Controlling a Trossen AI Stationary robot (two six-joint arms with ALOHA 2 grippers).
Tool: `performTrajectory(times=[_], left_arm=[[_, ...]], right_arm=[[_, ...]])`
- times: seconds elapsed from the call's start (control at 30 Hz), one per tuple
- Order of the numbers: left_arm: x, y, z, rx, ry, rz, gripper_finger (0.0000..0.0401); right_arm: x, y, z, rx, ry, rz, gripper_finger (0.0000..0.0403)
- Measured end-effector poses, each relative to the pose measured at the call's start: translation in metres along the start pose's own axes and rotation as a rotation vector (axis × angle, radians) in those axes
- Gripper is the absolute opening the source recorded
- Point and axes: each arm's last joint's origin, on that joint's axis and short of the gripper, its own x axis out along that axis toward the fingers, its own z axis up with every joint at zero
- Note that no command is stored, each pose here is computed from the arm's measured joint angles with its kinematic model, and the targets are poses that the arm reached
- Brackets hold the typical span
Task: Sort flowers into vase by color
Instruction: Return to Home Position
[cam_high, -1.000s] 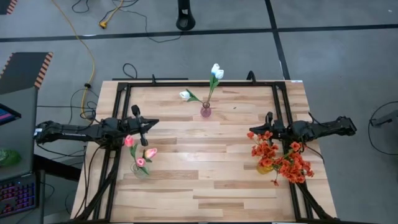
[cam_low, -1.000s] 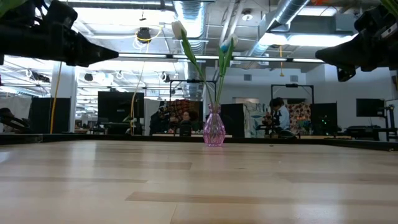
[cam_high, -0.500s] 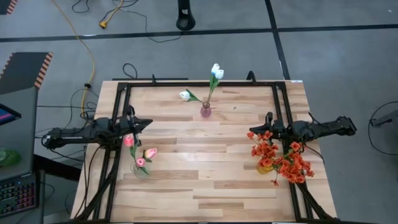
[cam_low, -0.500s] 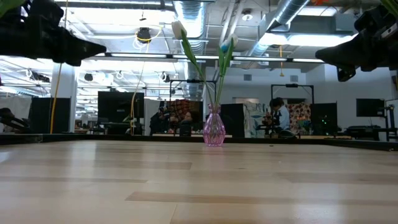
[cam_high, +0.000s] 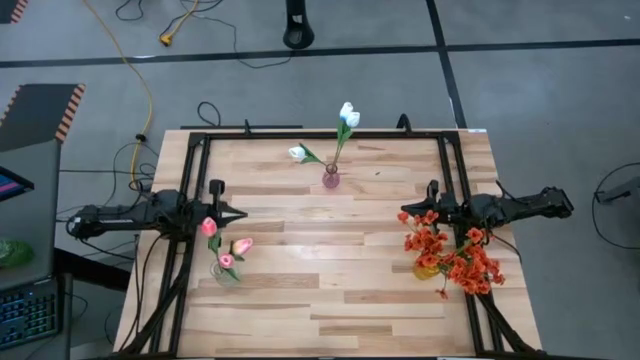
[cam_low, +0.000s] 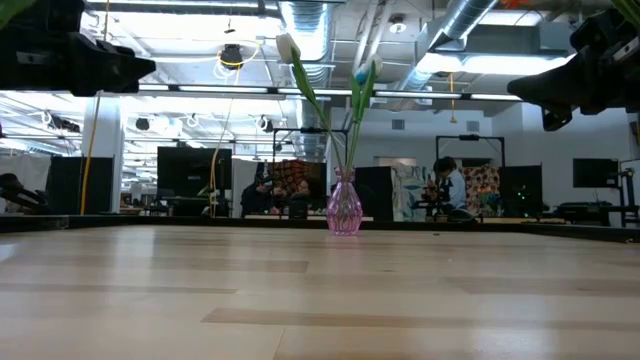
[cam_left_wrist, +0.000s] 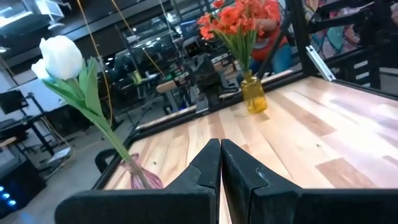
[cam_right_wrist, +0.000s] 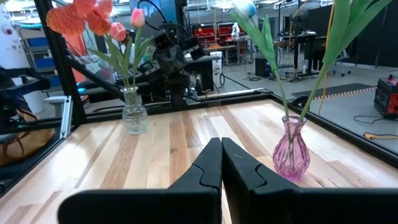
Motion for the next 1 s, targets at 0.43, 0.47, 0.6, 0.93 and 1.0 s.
performTrajectory(times=[0.43,0.47,0.6,0.93,1.0], left_arm=[[0.003,-0.003,-0.005,-0.005,-0.083,-0.013,0.0000],[0.003,-0.003,-0.005,0.008,-0.082,-0.012,0.0000],[0.003,-0.003,-0.007,0.026,-0.057,0.011,0.0000],[0.003,-0.004,-0.012,0.027,-0.002,0.008,0.0000],[0.003,-0.004,-0.012,0.022,-0.002,0.008,0.0000]], right_arm=[[0.000,0.000,0.000,0.001,0.000,0.000,0.0033],[0.000,0.000,0.000,0.000,0.000,0.000,0.0033],[0.000,0.000,0.000,0.000,0.000,-0.001,0.0033],[0.000,0.000,0.000,0.000,0.001,0.000,0.0033],[0.000,0.000,0.000,-0.002,0.001,0.000,0.0033]])
